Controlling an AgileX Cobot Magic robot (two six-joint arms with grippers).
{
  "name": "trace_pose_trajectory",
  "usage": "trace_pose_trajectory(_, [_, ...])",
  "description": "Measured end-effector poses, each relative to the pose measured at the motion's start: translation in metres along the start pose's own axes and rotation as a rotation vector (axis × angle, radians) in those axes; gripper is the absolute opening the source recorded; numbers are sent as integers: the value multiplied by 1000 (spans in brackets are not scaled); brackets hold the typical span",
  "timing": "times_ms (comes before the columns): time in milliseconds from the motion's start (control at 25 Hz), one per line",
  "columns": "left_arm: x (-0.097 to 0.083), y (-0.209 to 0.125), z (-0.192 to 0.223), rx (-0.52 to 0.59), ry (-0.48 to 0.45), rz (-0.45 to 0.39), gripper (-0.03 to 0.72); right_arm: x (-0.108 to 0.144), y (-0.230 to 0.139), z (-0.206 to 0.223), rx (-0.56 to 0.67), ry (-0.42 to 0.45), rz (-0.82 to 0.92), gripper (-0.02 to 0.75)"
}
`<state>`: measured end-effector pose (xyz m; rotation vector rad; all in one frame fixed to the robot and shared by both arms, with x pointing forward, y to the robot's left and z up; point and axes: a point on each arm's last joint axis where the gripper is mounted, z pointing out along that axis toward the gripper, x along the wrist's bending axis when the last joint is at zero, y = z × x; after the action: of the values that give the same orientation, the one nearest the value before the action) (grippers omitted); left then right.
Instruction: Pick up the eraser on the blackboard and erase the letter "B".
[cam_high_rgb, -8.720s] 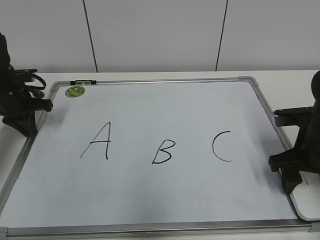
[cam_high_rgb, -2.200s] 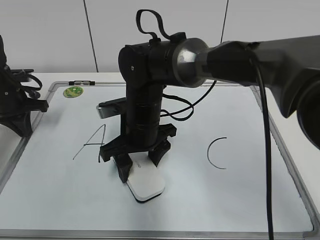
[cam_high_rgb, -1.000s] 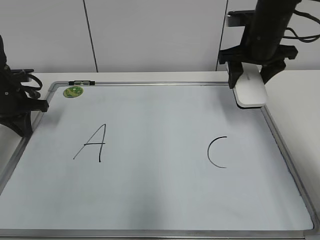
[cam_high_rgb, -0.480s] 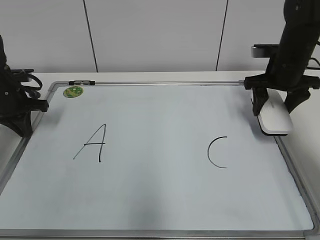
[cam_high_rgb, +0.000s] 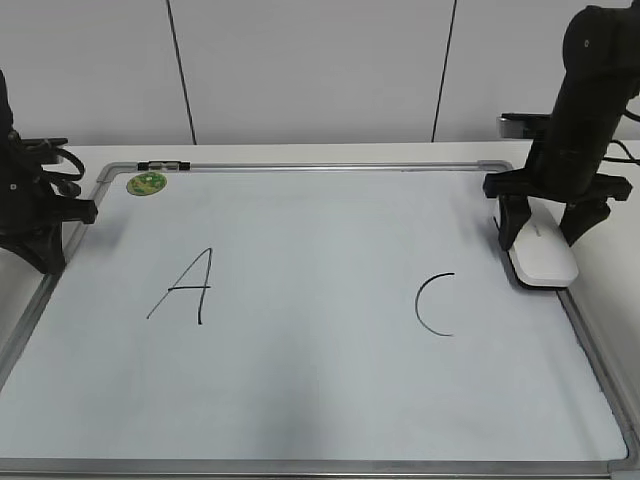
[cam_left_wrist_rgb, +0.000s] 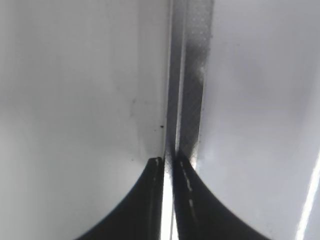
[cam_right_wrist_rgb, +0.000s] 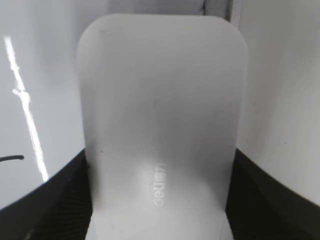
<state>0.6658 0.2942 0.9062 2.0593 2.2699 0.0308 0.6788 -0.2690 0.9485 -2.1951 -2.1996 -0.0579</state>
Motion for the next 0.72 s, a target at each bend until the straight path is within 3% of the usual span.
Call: trace_pose_trajectory(720, [0,0,0,0,0,4,28,-1,1,14,31,-2,-2,521])
